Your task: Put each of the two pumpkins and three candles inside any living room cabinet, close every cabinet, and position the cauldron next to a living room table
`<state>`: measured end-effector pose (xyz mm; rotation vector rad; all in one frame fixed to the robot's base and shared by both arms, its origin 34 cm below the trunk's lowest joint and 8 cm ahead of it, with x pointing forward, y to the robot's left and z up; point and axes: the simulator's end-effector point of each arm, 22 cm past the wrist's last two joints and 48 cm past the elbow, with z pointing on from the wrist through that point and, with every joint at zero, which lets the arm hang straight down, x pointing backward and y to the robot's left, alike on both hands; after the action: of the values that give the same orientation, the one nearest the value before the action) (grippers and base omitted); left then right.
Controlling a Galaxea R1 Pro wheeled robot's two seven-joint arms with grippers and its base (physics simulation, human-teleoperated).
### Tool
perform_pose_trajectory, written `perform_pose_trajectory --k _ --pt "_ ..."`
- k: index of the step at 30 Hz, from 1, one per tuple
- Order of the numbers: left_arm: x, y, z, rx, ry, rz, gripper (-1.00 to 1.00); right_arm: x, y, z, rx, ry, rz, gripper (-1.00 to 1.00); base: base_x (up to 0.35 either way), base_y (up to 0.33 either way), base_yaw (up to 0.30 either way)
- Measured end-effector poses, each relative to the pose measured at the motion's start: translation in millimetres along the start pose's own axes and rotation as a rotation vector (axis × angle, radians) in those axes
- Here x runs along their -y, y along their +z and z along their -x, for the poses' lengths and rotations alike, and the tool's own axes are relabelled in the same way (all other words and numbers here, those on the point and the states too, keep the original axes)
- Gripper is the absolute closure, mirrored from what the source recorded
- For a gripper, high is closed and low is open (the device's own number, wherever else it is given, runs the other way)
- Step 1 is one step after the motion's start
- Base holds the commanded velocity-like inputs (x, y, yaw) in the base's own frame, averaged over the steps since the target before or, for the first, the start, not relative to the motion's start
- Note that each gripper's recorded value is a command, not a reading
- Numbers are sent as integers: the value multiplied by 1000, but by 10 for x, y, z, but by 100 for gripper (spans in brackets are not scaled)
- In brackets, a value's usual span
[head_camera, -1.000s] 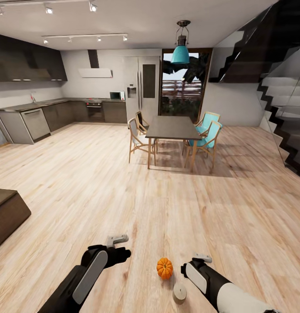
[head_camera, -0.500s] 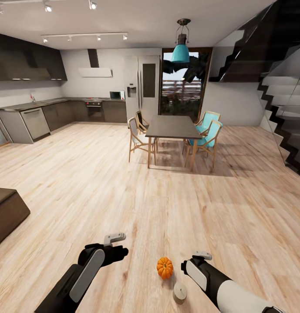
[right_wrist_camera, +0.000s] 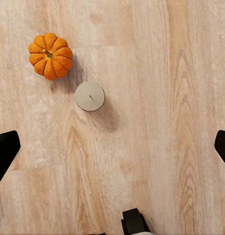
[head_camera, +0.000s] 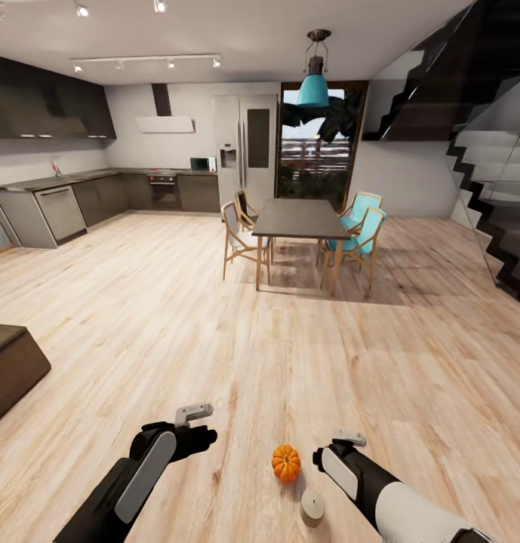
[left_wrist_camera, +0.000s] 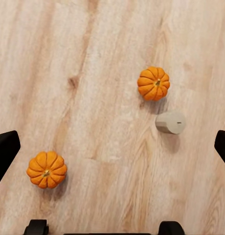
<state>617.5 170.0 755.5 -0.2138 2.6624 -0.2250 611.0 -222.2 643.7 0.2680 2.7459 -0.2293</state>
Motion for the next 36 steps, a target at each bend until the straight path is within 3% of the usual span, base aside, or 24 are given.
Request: perform_pose_trajectory --k 5,20,24,26,29,36 --pt "-37 64 -20 1 1 1 -100 -39 10 212 32 -15 -2 -100 0 0 0" --pt "-96 261 -95 5 1 4 -100 -71 202 186 28 -30 0 -100 0 0 0" --pt "-308 243 17 21 -49 23 -100 -87 169 377 51 -23 4 -100 0 0 0" --pt "-489 216 41 0 -89 38 -100 -85 163 401 53 -23 3 -100 0 0 0" --pt "-612 181 -29 -60 -99 42 -100 -92 159 411 54 -23 3 -100 0 0 0" --pt "-734 164 15 -70 -143 39 -100 -125 193 400 56 -26 7 -100 0 0 0"
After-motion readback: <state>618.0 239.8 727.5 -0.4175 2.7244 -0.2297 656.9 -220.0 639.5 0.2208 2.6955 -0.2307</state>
